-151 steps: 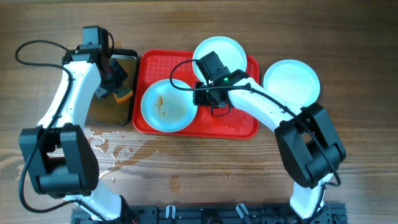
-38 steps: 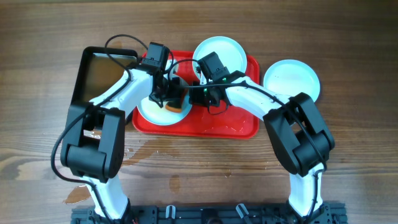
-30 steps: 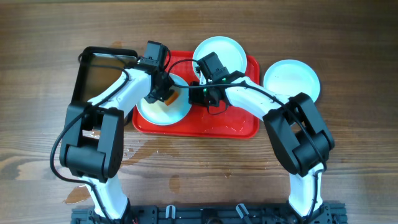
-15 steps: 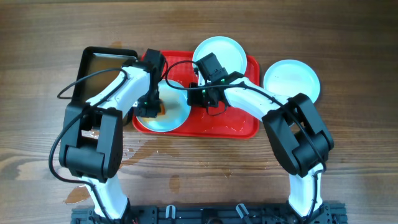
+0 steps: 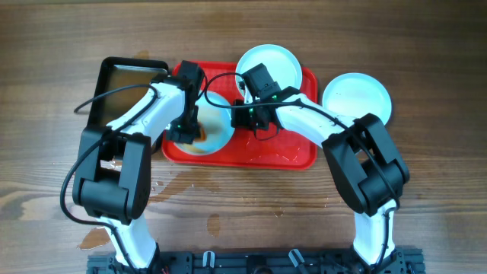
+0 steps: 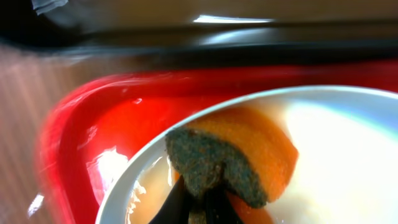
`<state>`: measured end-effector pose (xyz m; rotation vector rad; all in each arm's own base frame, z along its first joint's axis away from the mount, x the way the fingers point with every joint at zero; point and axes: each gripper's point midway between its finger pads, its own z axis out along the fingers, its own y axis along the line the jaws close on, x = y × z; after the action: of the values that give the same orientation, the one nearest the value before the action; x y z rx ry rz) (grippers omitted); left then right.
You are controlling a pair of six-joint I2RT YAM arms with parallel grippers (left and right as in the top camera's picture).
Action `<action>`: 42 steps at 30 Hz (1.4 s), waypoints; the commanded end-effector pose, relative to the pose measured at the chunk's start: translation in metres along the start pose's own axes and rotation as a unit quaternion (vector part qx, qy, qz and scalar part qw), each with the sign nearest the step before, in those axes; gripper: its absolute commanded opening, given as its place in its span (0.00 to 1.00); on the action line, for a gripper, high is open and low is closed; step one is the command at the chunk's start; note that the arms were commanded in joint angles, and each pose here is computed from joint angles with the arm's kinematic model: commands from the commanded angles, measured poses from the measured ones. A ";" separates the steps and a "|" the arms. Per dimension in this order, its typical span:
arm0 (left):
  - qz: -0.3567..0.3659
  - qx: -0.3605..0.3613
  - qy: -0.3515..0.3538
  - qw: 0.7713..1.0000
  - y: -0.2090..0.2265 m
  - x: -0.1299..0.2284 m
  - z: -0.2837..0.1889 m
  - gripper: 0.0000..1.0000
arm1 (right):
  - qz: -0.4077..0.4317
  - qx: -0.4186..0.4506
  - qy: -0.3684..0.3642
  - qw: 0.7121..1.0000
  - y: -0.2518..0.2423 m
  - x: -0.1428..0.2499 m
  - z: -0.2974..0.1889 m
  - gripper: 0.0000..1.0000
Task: Clean dirty plates on tray and stack at the side
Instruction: 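Scrub the plate with the sponge while right gripper holds its rim, then lift the sponge back over the black tray with the left gripper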
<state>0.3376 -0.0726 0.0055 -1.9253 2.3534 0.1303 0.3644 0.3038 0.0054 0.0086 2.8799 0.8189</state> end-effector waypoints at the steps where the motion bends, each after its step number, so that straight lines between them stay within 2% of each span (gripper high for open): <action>1: 0.202 0.068 -0.029 0.977 -0.036 0.003 0.010 0.04 | 0.001 -0.005 0.014 1.000 0.000 0.007 0.007 0.04; 6: 0.367 0.165 -0.075 0.912 -0.088 0.006 -0.003 0.04 | 0.001 -0.005 0.014 1.000 0.000 0.007 0.007 0.04; 10: 0.435 0.194 -0.105 0.873 -0.106 0.005 -0.014 0.04 | 0.000 -0.005 0.015 1.000 0.000 0.008 0.007 0.04; 12: 0.439 0.201 -0.110 0.869 -0.107 0.001 -0.023 0.04 | 0.000 -0.005 0.015 1.000 0.000 0.008 0.007 0.04; 17: 0.402 0.265 -0.110 0.869 -0.099 -0.029 -0.099 0.04 | 0.001 -0.005 0.015 1.000 0.000 0.008 0.007 0.04; 20: 0.374 0.294 -0.114 0.872 -0.068 -0.056 -0.155 0.04 | 0.000 -0.005 0.014 1.000 0.000 0.007 0.007 0.04; 23: 0.354 0.292 -0.122 0.880 -0.030 -0.075 -0.187 0.04 | -0.001 -0.002 0.008 1.000 -0.001 0.005 0.007 0.05; 26: 0.342 0.266 -0.118 0.894 -0.010 -0.087 -0.184 0.04 | -0.001 -0.001 0.007 1.000 -0.001 0.004 0.007 0.06; 29: 0.334 0.232 -0.104 0.908 -0.003 -0.097 -0.166 0.04 | -0.001 -0.001 0.008 1.000 -0.001 0.005 0.007 0.24; 33: 0.330 0.209 -0.093 0.916 -0.004 -0.102 -0.149 0.04 | -0.002 -0.001 0.006 1.000 -0.001 0.004 0.007 0.26; 34: 0.329 0.204 -0.091 0.918 -0.004 -0.103 -0.145 0.04 | -0.001 0.001 0.004 1.000 -0.002 0.003 0.007 0.26; 35: 0.329 0.199 -0.088 0.919 -0.005 -0.103 -0.140 0.04 | -0.001 0.006 0.002 1.000 -0.003 0.003 0.007 0.19; 36: 0.330 0.191 -0.083 0.921 -0.006 -0.102 -0.134 0.04 | -0.002 0.006 0.003 1.000 -0.002 0.004 0.008 0.04; 42: 0.332 0.170 -0.077 0.925 -0.010 -0.103 -0.116 0.04 | 0.000 -0.010 0.026 1.000 0.004 0.012 0.005 0.04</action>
<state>0.3618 0.0082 0.1383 -0.8984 2.5860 -0.0867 0.3610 0.3073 0.0051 -0.0003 2.8854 0.8226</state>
